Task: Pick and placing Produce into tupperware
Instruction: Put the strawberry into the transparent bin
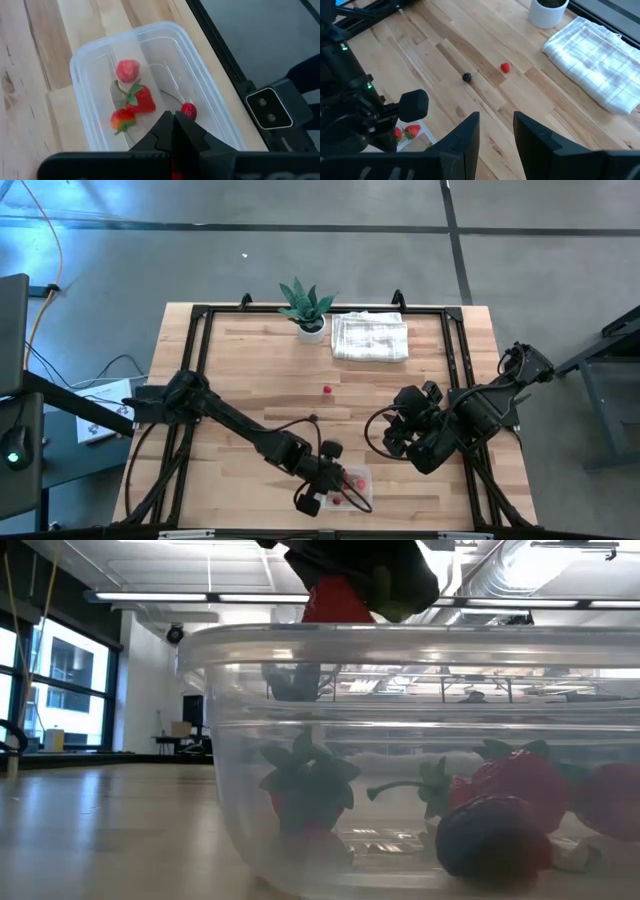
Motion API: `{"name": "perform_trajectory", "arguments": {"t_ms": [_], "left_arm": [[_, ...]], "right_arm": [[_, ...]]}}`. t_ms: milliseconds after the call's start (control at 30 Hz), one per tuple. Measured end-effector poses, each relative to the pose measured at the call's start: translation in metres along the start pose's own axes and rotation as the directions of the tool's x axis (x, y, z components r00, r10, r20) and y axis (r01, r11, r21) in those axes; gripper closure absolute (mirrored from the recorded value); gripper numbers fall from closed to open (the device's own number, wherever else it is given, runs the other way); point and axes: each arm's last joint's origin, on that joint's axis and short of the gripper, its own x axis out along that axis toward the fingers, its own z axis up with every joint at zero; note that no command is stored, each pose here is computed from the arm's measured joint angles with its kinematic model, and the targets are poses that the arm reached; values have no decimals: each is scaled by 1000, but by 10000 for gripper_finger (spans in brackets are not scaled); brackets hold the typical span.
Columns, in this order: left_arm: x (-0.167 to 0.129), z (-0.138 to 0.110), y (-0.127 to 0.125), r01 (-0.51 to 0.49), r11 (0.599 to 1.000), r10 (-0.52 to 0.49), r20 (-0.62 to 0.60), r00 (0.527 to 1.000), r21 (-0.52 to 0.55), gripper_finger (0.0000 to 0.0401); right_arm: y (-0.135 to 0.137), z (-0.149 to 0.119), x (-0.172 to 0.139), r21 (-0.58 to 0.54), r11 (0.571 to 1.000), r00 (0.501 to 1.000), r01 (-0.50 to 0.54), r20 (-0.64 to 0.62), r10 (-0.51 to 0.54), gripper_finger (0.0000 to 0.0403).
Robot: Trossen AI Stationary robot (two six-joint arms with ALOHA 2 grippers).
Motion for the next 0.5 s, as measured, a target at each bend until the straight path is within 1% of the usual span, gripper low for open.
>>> {"name": "perform_trajectory", "arguments": {"t_ms": [133,233,367,500], "left_arm": [[0,0,1,-13,1000,13,4,1000,0,395],[0,1,1,-34,999,34,7,999,7,379],[0,0,1,-34,999,34,6,999,8,344],[0,0,1,-35,999,35,5,999,7,299]], "right_arm": [[0,0,0,0,1000,1000,-1,-3,1,293],[0,0,0,0,1000,1000,-2,-4,2,293],[0,0,0,1,1000,1000,-2,-5,2,293],[0,0,0,1,1000,1000,-3,-6,3,293]]}}
